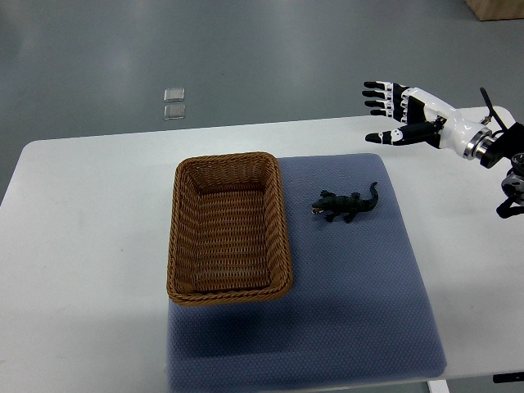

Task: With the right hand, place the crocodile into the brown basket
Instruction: 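Reach the right hand forward and down toward the toy crocodile, then close the right hand fingers around the toy crocodile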

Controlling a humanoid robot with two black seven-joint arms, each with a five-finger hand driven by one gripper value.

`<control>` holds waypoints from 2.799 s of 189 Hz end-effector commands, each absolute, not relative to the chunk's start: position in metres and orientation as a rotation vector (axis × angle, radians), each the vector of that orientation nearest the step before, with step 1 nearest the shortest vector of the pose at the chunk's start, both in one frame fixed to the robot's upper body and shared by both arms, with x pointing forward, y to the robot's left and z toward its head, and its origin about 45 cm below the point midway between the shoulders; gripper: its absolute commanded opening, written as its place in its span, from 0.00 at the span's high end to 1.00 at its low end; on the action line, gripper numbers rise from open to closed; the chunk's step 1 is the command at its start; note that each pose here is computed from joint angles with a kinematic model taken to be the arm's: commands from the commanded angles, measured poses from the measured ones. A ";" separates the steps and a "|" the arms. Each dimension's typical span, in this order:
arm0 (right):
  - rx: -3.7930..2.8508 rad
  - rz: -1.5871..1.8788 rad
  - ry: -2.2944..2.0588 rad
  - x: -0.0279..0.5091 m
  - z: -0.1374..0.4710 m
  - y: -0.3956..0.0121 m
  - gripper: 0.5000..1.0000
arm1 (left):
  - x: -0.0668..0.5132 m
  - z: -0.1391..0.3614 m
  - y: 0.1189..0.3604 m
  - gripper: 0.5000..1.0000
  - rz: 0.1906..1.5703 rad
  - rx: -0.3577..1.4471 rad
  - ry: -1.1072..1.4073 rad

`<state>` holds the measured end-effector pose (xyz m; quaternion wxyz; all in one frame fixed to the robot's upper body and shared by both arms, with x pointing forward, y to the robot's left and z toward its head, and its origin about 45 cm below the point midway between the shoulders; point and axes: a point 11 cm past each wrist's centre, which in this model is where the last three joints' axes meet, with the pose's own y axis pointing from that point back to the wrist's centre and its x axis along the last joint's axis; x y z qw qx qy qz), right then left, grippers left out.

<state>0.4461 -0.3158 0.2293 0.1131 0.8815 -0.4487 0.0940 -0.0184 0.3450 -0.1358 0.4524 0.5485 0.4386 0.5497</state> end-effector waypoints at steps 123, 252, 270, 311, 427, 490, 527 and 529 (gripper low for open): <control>2.066 1.128 -0.379 0.432 0.209 -0.268 0.15 | -0.018 -0.136 0.345 0.00 1.358 1.354 1.083; 1.904 1.450 -0.091 0.414 0.190 -0.238 0.16 | -0.018 -0.136 0.345 0.00 1.358 1.354 1.083; 1.899 1.460 -0.073 0.413 0.188 -0.235 0.16 | -0.019 -0.136 0.345 0.00 1.356 1.356 1.084; 1.869 1.486 -0.021 0.412 0.186 -0.234 0.16 | -0.019 -0.136 0.345 0.00 1.357 1.355 1.084; 1.832 1.558 0.042 0.409 0.180 -0.224 0.15 | -0.018 -0.136 0.345 0.00 1.358 1.354 1.083; 1.797 1.553 0.064 0.412 0.175 -0.229 0.15 | -0.019 -0.136 0.345 0.00 1.357 1.355 1.084; 1.781 1.555 0.067 0.415 0.175 -0.230 0.15 | -0.018 -0.136 0.345 0.00 1.358 1.354 1.083; 1.781 1.555 0.067 0.415 0.175 -0.230 0.15 | -0.018 -0.136 0.345 0.00 1.358 1.354 1.083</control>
